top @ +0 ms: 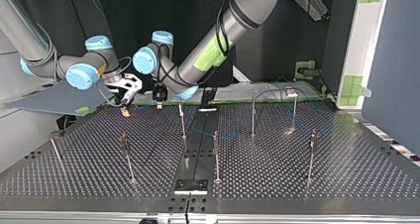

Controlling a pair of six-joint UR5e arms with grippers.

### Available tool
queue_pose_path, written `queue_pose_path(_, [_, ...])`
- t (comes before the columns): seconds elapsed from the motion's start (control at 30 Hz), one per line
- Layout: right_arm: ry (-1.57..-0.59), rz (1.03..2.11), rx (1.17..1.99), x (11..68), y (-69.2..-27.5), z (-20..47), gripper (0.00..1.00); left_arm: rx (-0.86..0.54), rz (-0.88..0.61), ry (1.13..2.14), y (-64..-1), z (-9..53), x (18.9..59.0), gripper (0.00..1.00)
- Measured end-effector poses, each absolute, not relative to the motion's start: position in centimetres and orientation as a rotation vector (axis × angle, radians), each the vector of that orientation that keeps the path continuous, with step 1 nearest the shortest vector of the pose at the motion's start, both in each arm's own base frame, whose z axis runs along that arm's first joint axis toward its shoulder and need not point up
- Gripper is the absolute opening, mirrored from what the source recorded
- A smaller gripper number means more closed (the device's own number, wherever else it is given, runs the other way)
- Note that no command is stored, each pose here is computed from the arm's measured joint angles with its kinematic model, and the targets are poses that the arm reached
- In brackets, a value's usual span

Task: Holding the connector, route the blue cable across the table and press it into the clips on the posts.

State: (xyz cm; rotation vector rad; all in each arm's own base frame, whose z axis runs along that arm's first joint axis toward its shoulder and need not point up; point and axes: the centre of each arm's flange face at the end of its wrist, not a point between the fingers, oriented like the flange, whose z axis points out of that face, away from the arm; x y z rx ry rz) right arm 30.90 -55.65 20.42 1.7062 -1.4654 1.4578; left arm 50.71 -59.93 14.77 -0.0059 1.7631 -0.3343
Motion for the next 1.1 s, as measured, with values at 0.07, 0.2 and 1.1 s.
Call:
queue_pose_path(0.07, [-1.465,1.458,1.706,30.9,-55.7,20.4,0.0,-0.01,-0.338,1.762,-59.9,14.8,50.7,0.0])
queue_pose_path(0.2, [-1.46,1.459,1.707,31.0,-55.6,20.5,0.0,-0.022,-0.338,1.76,-59.9,14.8,50.8,0.0])
queue_pose_path(1.1, [-1.339,1.612,1.663,31.4,-54.4,31.7,0.0,-0.132,-0.335,1.676,-59.2,26.3,48.3,0.0])
